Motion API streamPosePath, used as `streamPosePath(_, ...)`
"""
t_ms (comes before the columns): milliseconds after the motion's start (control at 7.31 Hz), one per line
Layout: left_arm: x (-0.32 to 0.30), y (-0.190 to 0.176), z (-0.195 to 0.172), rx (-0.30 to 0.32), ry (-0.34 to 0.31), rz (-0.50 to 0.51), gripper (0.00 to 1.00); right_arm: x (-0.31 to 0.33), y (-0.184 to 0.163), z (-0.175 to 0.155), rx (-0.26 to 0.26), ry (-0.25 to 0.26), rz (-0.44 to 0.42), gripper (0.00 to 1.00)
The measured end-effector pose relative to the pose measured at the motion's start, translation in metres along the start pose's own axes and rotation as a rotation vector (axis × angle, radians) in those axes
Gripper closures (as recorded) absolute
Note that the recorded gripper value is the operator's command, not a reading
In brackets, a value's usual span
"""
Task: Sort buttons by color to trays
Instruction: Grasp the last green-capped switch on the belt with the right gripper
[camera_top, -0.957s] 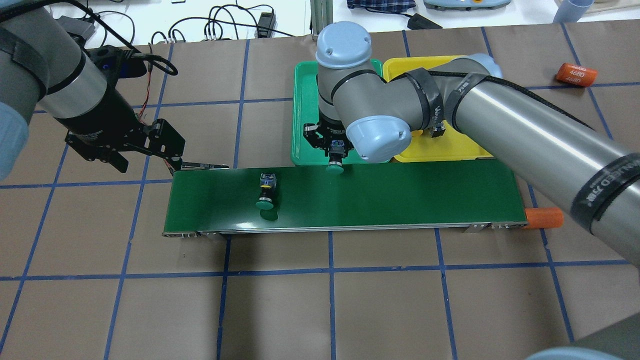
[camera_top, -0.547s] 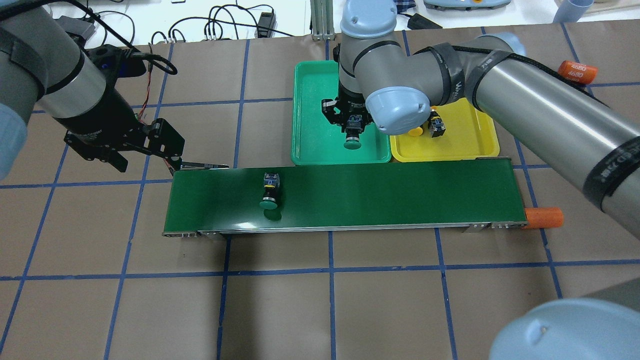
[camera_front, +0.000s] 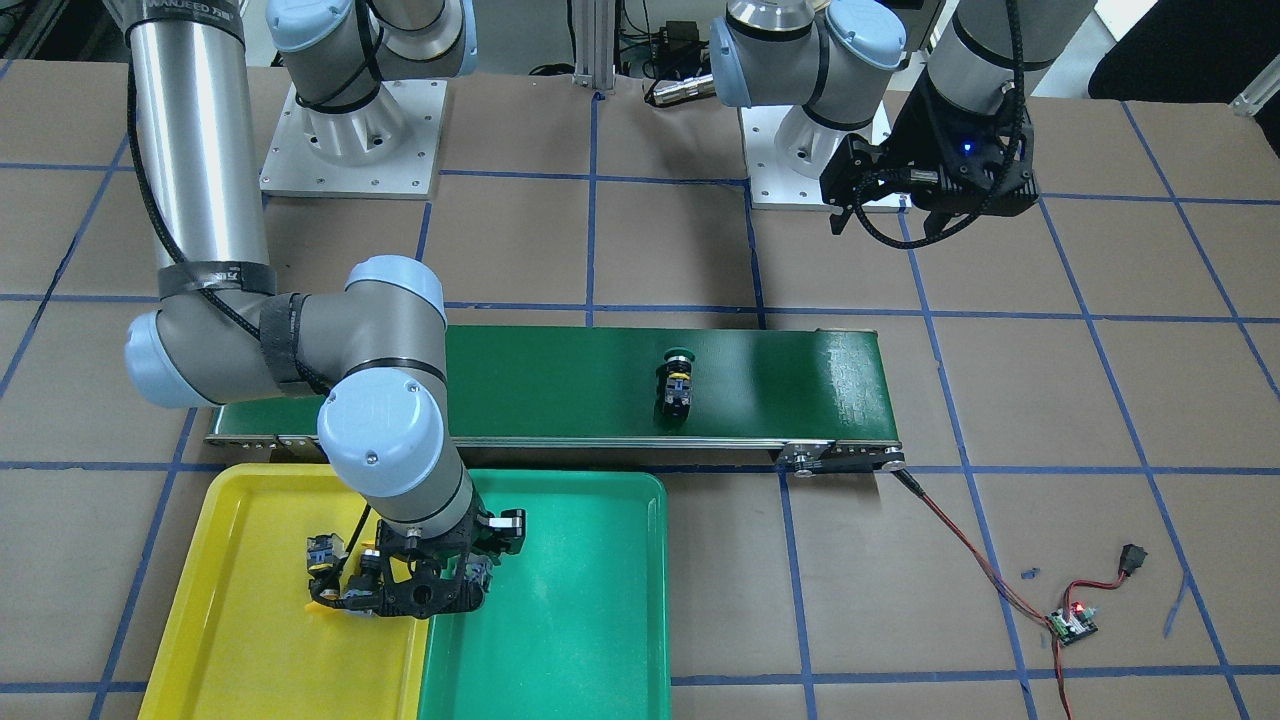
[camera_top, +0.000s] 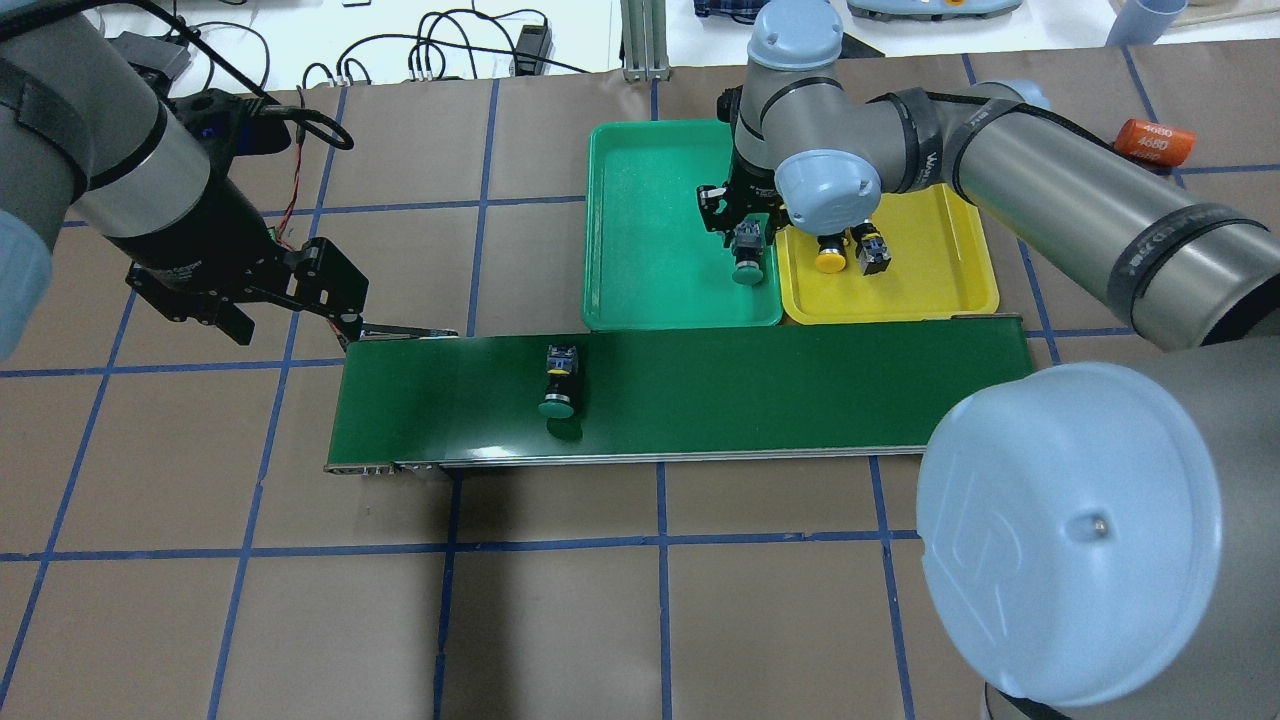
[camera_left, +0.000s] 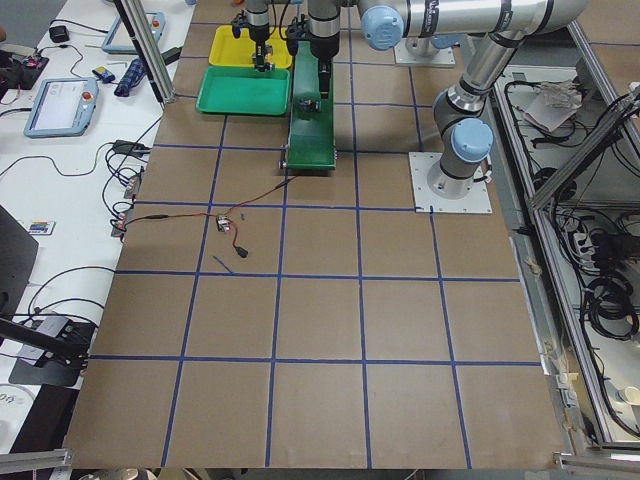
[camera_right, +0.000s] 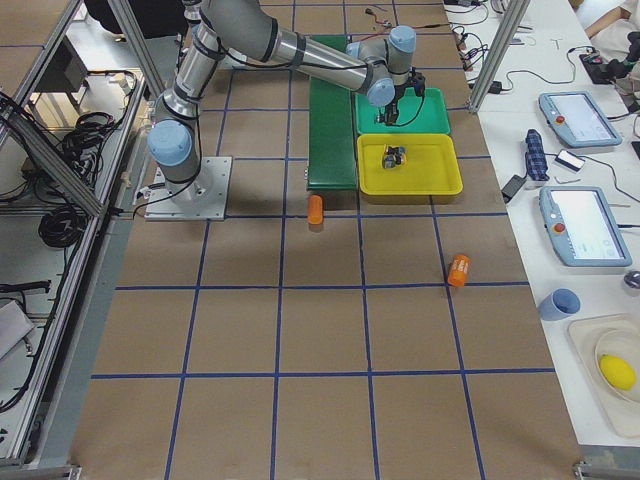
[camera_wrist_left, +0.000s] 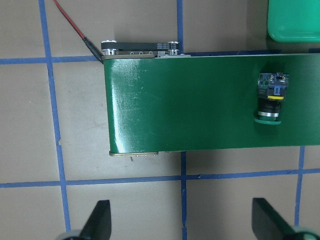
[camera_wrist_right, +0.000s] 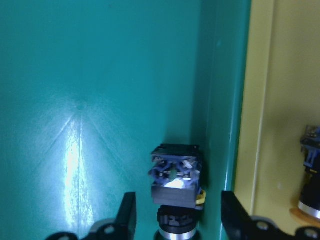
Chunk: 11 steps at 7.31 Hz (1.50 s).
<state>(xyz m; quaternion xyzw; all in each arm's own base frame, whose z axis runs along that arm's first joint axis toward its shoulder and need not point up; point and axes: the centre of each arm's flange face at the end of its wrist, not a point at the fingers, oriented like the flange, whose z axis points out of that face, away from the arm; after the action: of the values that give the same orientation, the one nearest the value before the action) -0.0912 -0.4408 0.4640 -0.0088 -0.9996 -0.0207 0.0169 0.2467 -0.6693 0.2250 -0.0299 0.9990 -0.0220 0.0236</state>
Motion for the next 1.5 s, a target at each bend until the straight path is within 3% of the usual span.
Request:
streamPosePath(410, 0.0, -0.001, 0.001, -0.001, 0.0, -0.001, 0.0, -0.026, 0.009, -0.016, 0.013, -0.012, 0.031, 0.0)
streamPosePath(820, 0.0, 0.0, 0.0, -0.001, 0.0, 0.0, 0.0, -0.112, 0.056, -0.046, 0.01, -0.022, 0.117, 0.0)
streamPosePath(1230, 0.0, 0.0, 0.0, 0.001, 0.0, 0.001, 0.0, -0.171, 0.115, -0.069, -0.063, 0.005, 0.155, 0.04)
streamPosePath(1504, 0.0, 0.0, 0.0, 0.001, -0.001, 0.0, 0.0, -0.173, 0.155, -0.063, -0.127, 0.036, 0.156, 0.07)
